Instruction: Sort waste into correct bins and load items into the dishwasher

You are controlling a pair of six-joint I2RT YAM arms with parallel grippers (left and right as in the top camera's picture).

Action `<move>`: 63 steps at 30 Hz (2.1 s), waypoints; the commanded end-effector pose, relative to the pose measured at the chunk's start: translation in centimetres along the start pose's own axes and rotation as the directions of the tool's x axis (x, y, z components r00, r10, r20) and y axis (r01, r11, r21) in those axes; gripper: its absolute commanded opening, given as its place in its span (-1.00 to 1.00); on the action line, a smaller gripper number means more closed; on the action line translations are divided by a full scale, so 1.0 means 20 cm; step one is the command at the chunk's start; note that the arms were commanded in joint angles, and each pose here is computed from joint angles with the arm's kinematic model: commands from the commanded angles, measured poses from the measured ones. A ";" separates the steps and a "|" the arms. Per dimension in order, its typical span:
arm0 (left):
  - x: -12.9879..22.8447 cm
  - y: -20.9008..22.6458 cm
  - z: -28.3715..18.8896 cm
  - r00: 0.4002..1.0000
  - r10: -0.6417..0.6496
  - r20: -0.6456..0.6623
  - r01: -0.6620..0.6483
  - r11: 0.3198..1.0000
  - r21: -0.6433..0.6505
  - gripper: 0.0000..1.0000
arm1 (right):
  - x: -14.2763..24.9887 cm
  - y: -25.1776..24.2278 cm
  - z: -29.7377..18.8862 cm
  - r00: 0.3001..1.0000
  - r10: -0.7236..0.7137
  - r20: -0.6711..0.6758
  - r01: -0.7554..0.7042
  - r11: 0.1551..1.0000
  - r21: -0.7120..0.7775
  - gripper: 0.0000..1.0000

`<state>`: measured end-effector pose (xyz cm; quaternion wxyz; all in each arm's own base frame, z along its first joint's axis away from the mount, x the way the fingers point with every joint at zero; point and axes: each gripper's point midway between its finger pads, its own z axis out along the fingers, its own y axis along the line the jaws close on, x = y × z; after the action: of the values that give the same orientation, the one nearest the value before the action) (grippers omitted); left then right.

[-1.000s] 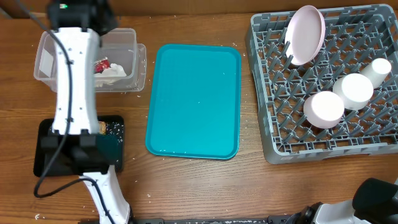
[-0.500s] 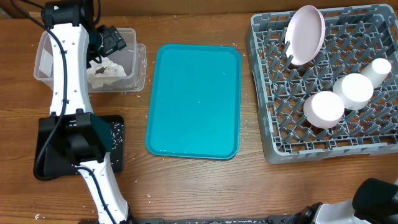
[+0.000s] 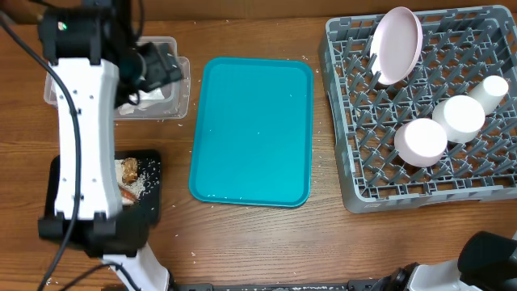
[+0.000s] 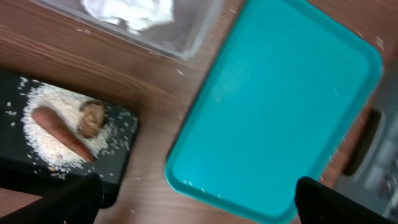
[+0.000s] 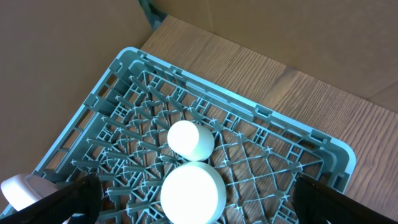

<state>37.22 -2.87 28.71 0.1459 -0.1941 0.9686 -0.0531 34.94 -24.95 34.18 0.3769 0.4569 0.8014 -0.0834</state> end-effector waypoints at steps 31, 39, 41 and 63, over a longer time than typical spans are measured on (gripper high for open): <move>0.82 -0.16 -0.19 0.947 0.314 0.070 -0.304 0.944 -0.126 1.00 | -0.01 0.00 -0.02 1.000 0.009 0.012 -0.009 1.000 -0.003 1.00; 0.67 -0.24 -0.19 0.886 0.433 0.165 -0.422 0.901 -0.101 0.99 | -0.01 0.00 -0.02 1.000 0.009 0.012 -0.009 1.000 -0.003 1.00; 0.61 -0.28 -0.20 0.869 0.449 0.209 -0.448 0.892 -0.054 1.00 | -0.01 0.00 -0.02 1.000 0.009 0.012 -0.009 1.000 -0.003 1.00; 0.60 0.03 0.01 0.709 0.388 0.588 -0.582 0.793 0.178 0.99 | -0.01 0.00 -0.02 1.000 0.009 0.012 -0.009 1.000 -0.003 1.00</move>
<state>27.51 -7.72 27.07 0.4293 0.0936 0.8907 -0.1164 34.94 -24.95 34.18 0.3769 0.4569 0.8014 -0.0834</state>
